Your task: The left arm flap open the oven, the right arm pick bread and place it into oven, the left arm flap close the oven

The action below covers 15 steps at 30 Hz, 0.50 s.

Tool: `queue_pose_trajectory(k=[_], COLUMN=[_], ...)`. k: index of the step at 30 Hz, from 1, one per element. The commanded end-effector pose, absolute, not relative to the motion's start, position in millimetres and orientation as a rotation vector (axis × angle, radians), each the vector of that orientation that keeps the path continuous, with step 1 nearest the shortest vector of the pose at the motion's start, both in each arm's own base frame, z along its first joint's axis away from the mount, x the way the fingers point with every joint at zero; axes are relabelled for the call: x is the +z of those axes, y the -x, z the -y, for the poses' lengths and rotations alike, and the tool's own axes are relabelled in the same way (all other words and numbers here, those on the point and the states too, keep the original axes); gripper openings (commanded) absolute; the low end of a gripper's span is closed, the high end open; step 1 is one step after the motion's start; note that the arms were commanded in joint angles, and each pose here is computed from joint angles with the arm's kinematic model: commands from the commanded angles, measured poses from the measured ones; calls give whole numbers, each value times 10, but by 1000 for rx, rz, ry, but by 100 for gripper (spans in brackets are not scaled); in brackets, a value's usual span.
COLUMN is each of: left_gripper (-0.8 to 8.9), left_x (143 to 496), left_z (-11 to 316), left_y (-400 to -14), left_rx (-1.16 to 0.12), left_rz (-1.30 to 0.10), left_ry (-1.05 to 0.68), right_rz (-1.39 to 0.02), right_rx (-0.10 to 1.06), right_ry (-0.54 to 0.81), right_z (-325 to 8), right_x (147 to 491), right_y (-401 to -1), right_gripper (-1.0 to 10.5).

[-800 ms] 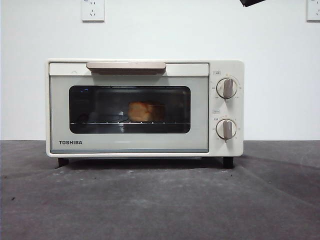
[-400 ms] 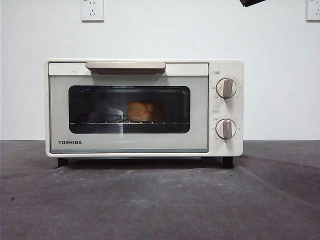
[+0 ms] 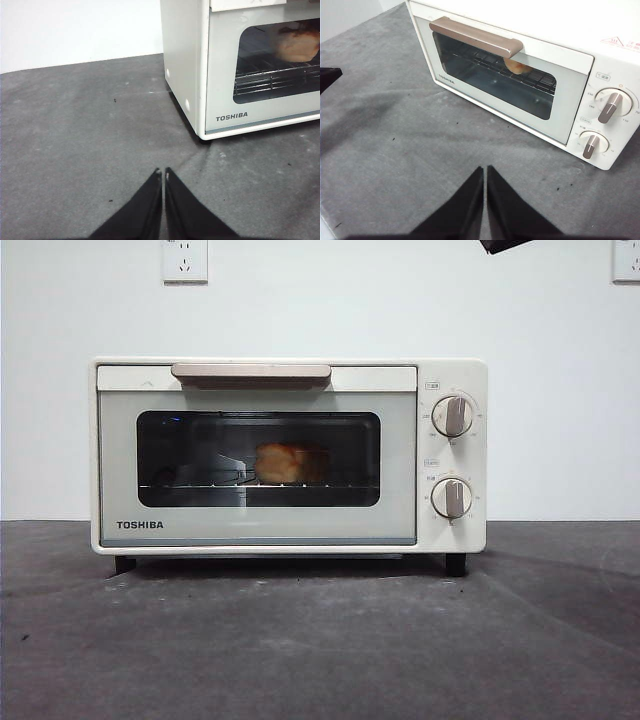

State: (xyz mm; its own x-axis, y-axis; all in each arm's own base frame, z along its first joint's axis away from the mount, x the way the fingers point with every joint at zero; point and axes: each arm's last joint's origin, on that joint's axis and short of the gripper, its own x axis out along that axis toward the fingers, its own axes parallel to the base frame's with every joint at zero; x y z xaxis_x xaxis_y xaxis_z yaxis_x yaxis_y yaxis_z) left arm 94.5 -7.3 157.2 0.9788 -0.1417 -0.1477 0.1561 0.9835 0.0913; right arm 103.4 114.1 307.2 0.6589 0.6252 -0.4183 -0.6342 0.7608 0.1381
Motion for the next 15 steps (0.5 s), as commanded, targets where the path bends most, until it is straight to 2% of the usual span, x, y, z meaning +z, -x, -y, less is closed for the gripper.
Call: queue_pose_trajectory(k=[1, 7, 11, 15], left_gripper=[16, 16, 16, 16], left_x=[1499, 1499, 1499, 1499], left_z=[70, 70, 70, 70], left_y=[-953, -953, -953, -953], left_rx=[-147, -147, -147, -147], left_rz=[-166, -166, -166, -166], left_ry=[-107, -107, -107, -107], right_rz=[-442, -354, -264, -202], right_rx=[716, 654, 479, 292], right_ry=[-1, -58, -115, -114], right_z=[-1132, -877, -578, -327], right_x=[3126, 3241, 3317, 3282], right_y=[-1015, -979, -961, -934], right_gripper=[6, 6, 6, 5])
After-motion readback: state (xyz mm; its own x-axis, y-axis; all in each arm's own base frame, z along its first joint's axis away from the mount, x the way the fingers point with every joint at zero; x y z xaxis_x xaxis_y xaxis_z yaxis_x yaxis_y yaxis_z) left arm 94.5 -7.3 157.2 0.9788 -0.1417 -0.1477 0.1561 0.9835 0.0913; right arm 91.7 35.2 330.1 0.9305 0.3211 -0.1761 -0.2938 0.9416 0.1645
